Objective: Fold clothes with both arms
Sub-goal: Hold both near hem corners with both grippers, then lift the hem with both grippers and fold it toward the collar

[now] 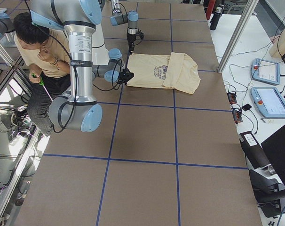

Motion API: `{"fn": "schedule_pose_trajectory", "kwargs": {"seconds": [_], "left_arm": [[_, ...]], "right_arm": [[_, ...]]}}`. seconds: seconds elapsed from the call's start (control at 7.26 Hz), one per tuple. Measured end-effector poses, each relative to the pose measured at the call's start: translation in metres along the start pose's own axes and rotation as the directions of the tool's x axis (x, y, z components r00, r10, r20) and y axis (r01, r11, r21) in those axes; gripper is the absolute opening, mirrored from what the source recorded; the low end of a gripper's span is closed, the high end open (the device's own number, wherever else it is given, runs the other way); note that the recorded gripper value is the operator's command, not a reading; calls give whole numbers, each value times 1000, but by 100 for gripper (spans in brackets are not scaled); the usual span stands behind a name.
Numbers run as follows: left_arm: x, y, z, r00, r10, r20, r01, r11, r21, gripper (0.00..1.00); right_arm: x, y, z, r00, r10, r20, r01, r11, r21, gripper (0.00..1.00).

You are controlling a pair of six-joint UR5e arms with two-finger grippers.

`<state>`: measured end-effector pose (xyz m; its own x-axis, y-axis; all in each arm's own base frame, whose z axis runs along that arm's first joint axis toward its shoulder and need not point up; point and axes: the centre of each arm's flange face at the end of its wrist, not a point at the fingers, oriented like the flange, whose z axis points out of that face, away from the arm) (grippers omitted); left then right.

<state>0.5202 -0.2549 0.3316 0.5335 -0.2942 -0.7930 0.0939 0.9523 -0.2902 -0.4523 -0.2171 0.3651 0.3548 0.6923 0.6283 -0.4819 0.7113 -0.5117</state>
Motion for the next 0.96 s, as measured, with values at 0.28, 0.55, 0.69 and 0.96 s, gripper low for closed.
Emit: {"fn": "schedule_pose_trajectory", "kwargs": {"seconds": [0.28,0.55,0.69,0.96], "left_arm": [[-1,0,1,1000,-1,3,1,1000,-4,0],[0,4,-7,1000,1,-5,-1,1000,-26,0],[2,9,-16,1000,4,-14,-5,999,-45,0],[3,20,-41,999,-7,-38,4,997,-74,0]], "right_arm": [[0,0,-1,1000,0,2,0,1000,-2,0],[-1,1,-2,1000,0,3,0,1000,-6,0],[-1,1,-4,1000,0,5,0,1000,-8,0],[-1,0,-17,1000,2,12,-2,1000,-22,0]]}}
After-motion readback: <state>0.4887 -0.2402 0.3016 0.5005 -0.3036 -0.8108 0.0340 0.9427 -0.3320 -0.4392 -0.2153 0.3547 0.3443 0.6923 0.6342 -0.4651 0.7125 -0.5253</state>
